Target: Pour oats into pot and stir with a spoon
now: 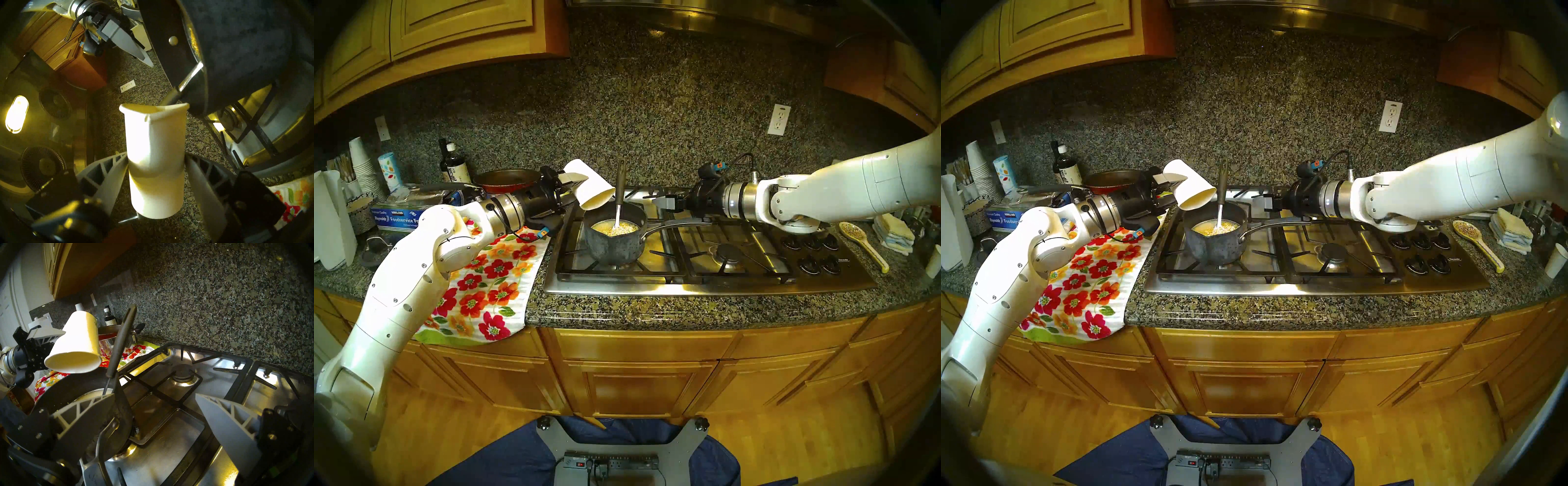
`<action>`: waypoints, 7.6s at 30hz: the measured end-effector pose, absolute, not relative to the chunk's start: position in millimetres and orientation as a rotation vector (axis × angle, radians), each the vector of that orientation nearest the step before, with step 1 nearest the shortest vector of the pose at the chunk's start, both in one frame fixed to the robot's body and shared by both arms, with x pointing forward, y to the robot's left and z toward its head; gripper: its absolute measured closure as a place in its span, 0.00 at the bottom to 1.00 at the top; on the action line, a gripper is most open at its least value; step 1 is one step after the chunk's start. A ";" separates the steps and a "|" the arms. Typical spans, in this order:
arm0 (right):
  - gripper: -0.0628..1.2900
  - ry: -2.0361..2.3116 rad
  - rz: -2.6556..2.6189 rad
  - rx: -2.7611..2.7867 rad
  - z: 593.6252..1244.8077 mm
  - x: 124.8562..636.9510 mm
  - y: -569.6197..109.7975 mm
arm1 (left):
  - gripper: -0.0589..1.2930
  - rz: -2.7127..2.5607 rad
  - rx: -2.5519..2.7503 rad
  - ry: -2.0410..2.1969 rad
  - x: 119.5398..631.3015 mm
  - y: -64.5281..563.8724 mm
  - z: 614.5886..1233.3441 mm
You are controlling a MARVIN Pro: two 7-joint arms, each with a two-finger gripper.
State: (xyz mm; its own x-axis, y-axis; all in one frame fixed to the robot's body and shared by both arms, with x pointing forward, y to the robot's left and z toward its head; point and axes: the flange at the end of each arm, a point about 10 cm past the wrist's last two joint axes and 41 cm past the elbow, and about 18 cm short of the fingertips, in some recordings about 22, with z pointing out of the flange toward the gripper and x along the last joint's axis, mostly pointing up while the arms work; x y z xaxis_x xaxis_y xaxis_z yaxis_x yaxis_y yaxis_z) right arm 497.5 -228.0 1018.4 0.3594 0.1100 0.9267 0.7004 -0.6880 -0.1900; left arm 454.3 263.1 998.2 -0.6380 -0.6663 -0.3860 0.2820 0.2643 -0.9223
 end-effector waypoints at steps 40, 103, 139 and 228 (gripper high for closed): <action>0.04 -0.701 -1.333 -2.050 1018.4 497.7 -227.9 | 0.38 -2.195 -1.536 1.218 405.3 362.9 993.4; 0.04 -0.702 -1.333 -2.049 1018.4 497.5 -227.8 | 0.33 -2.570 -2.076 0.834 331.3 441.5 857.1; 0.04 -0.702 -1.333 -2.049 1018.4 497.4 -227.8 | 0.06 -2.469 -2.047 0.997 323.2 439.7 848.2; 0.04 -0.702 -1.334 -2.049 1018.4 497.5 -227.9 | 0.06 -2.376 -2.005 1.020 242.1 484.5 918.2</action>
